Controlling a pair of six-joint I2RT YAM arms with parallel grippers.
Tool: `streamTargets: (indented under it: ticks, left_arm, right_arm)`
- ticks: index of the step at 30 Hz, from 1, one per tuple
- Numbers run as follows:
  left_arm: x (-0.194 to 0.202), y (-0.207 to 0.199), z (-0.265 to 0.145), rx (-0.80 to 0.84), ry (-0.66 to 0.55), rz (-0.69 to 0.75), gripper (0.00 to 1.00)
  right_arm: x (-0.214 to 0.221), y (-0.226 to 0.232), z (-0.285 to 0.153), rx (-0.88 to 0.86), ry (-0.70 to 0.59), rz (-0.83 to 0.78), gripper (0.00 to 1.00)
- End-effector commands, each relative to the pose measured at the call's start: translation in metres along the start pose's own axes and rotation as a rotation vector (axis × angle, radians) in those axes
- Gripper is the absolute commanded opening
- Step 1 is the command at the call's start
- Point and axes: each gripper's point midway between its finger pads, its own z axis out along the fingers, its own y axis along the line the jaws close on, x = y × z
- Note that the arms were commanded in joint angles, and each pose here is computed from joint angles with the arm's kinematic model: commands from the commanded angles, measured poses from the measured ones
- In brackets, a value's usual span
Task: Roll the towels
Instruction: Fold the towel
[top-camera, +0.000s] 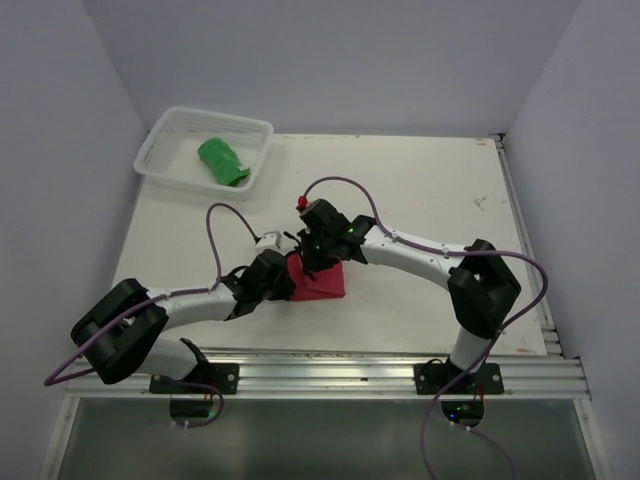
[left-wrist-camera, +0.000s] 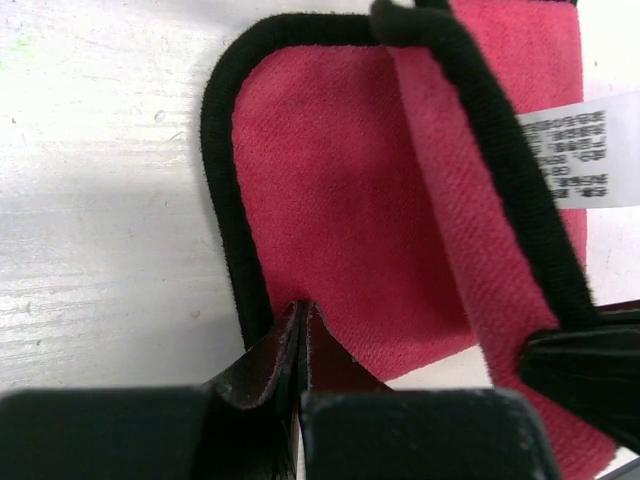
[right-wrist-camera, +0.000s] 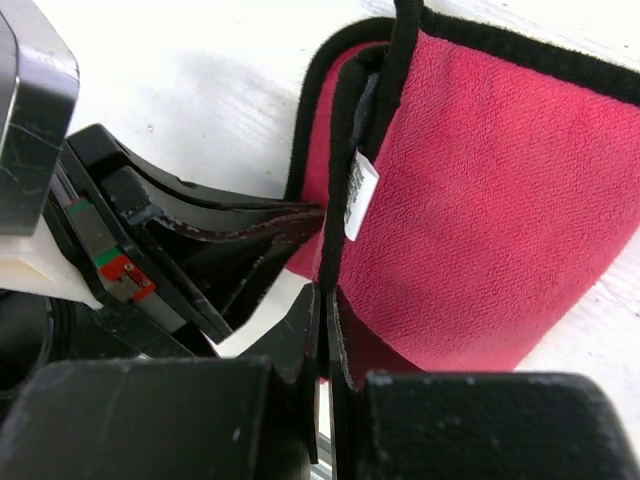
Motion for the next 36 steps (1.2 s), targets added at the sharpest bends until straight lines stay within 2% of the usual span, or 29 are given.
streamTargets:
  ticks: [1,11,20,31,36]
  left_arm:
    - [0.006,0.0,0.001,0.014,0.003,-0.021,0.0]
    - [0.005,-0.001,-0.003,0.03,-0.005,-0.027,0.0]
    - [-0.02,-0.002,-0.03,0.042,-0.102,-0.013,0.0]
    - [0.028,0.028,-0.014,-0.02,0.022,-0.047,0.0]
    - [0.031,0.029,-0.012,-0.014,0.026,-0.051,0.0]
  right_arm:
    - [-0.006,0.025,0.003,-0.095,-0.017,0.035,0.0]
    - [0.012,0.014,0.03,-0.068,0.026,0.051,0.0]
    - [0.02,0.006,0.044,-0.045,0.045,0.046,0.0]
    - [0.013,0.014,0.043,-0.069,0.035,0.052,0.0]
    - [0.014,0.018,0.045,-0.084,0.044,0.055,0.0]
